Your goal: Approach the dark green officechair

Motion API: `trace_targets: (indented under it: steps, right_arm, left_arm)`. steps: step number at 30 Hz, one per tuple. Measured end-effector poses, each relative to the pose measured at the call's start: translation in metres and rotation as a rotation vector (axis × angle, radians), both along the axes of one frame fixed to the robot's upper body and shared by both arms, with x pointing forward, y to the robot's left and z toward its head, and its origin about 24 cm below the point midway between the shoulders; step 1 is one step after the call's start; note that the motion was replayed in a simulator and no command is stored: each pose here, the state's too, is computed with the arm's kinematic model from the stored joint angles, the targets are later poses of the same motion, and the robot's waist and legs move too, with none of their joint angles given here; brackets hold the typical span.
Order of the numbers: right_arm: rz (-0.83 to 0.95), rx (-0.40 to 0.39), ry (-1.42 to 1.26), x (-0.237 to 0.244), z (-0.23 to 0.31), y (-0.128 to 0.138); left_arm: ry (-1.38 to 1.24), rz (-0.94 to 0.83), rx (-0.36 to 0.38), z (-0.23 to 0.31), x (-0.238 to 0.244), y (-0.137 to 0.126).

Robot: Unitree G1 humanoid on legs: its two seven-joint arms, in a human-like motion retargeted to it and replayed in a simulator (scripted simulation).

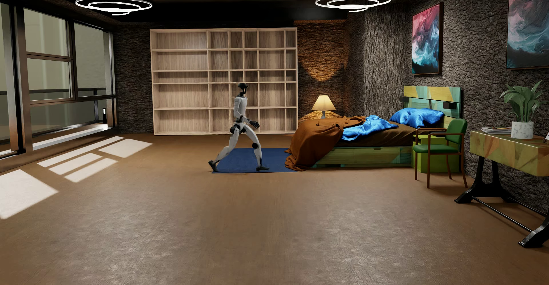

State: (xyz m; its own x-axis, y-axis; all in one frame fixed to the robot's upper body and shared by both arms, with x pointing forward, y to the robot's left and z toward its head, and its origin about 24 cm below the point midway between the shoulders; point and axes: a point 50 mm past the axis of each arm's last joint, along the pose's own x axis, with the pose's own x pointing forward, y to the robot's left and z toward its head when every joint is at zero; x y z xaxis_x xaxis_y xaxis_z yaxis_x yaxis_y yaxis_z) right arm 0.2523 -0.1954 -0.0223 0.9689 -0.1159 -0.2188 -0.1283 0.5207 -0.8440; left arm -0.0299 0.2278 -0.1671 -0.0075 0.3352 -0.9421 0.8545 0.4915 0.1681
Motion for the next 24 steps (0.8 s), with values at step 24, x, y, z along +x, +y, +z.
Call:
trace_targets:
  steps: [24]
  right_arm:
    - [0.048,0.058,0.28,-0.021,-0.055,0.037]
  left_arm:
    - [-0.094,-0.412,-0.28,0.001,0.118,-0.04]
